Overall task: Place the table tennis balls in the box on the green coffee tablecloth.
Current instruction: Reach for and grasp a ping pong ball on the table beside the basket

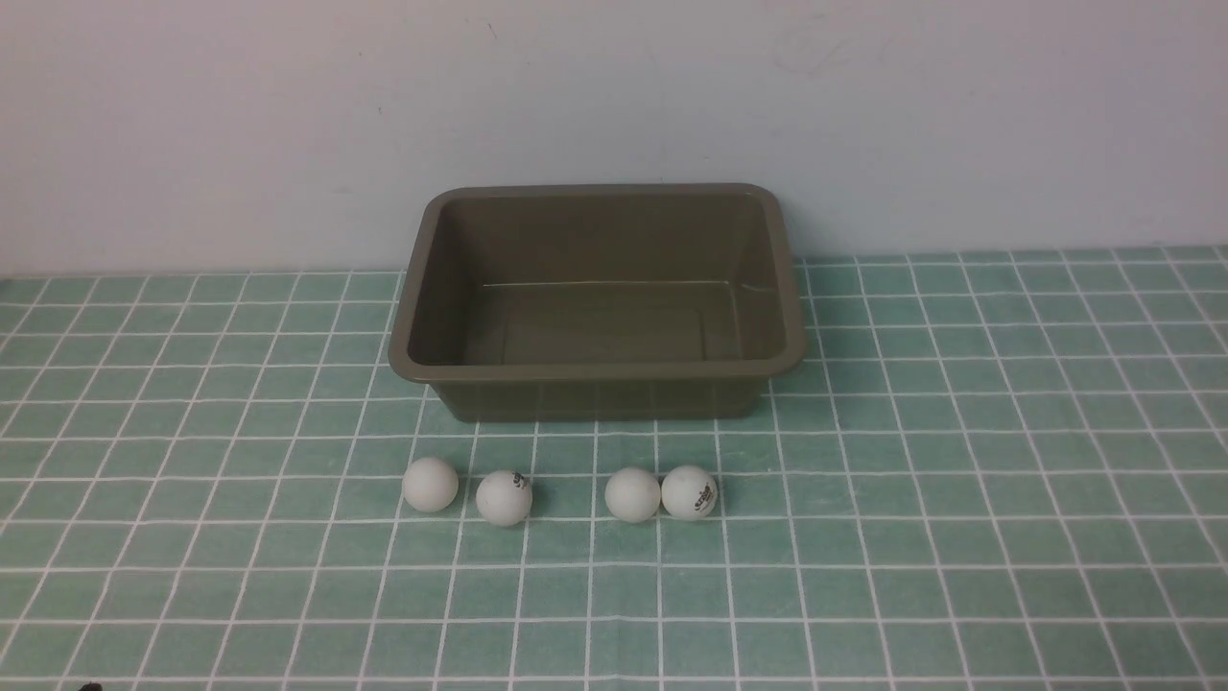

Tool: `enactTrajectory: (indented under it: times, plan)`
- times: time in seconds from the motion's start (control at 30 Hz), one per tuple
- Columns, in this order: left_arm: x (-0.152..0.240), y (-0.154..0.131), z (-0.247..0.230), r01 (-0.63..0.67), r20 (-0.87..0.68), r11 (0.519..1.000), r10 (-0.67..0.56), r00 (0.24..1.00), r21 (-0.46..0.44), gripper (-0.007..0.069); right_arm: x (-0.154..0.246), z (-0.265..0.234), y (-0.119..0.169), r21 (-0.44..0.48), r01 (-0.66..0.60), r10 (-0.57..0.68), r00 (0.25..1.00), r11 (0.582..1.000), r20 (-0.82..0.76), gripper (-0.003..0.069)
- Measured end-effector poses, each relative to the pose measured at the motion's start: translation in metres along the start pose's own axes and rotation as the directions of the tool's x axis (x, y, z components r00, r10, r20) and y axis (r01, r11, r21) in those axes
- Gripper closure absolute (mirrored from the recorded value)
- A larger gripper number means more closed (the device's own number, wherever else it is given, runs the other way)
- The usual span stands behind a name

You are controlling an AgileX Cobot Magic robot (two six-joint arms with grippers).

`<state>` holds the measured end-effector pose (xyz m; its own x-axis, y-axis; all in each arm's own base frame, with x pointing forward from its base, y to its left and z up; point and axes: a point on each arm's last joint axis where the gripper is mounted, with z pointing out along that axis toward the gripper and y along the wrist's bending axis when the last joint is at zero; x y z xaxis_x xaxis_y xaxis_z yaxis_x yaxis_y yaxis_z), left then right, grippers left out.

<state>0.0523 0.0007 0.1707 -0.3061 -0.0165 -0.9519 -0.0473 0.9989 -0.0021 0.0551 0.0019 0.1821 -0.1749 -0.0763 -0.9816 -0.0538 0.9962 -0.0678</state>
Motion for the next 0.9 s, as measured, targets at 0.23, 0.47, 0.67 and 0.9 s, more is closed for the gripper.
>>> enactTrajectory:
  times: [0.23,0.47,0.67,0.9]
  plan:
    - [0.0,0.0,0.0,0.0,0.0,1.0,0.0,1.0,0.0,0.0179,-0.04,-0.012,-0.003,0.007,-0.008,0.006,0.985,1.0,0.175,0.0332]
    - [0.0,0.0,0.0,0.0,0.0,1.0,0.0,1.0,0.0,0.0179,-0.111,-0.056,-0.009,0.002,-0.082,0.078,0.963,0.997,0.258,0.0332]
    - [0.0,0.0,0.0,0.0,0.0,1.0,0.0,1.0,0.0,0.0179,-0.133,-0.083,-0.011,0.003,-0.111,0.107,0.968,0.994,0.228,0.0332]
    - [0.0,0.0,0.0,0.0,0.0,1.0,0.0,1.0,0.0,0.0179,-0.141,-0.098,-0.012,0.006,-0.118,0.115,0.976,0.993,0.186,0.0332]
